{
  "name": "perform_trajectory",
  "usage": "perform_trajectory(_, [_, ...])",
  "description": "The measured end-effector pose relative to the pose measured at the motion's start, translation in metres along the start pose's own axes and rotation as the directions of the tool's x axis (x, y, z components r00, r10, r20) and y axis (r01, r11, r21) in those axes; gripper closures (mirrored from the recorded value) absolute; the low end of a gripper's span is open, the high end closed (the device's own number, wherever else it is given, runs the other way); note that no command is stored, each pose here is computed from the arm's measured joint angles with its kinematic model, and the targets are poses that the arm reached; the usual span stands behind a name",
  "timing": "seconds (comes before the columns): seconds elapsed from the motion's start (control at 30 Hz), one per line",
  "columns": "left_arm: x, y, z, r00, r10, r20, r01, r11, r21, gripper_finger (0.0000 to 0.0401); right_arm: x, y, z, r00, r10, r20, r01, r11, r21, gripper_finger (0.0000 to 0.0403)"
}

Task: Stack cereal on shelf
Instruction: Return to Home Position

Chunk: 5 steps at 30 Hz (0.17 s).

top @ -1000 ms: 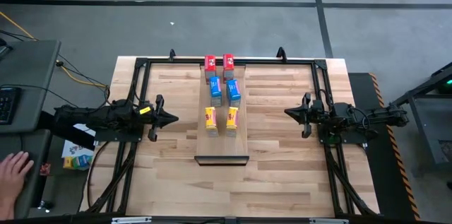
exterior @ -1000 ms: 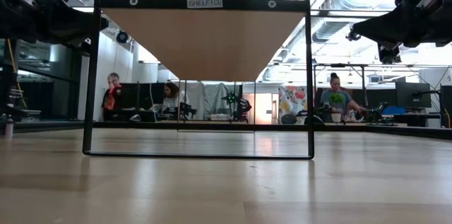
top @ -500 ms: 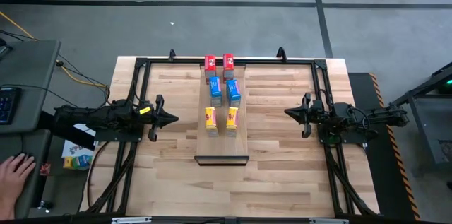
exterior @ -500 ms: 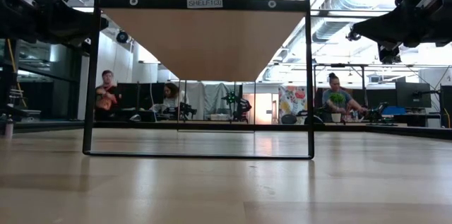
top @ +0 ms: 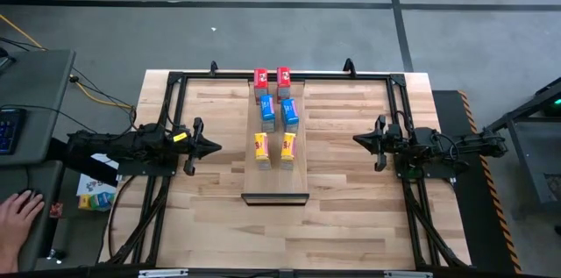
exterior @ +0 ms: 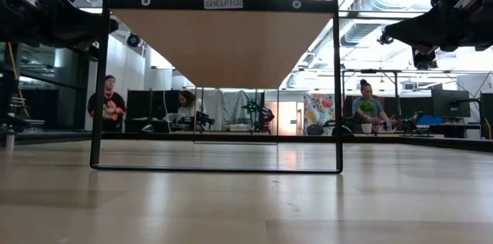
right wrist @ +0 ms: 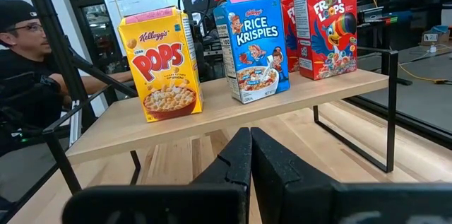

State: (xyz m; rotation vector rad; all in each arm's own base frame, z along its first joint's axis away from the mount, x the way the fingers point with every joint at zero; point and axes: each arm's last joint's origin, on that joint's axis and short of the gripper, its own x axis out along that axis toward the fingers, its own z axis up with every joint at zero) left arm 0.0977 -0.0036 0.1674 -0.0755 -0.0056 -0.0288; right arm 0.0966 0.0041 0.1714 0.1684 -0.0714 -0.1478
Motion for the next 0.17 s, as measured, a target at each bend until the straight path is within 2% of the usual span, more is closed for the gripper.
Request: perform_trajectory(0.17, [0.0, 0.0, 0.0, 1.0, 0.0, 0.0, 0.0, 1.0, 0.0, 0.0396, 0.0, 0.0, 0.0, 1.0, 0.0, 0.0, 0.0, 1.0, 0.0, 0.0402])
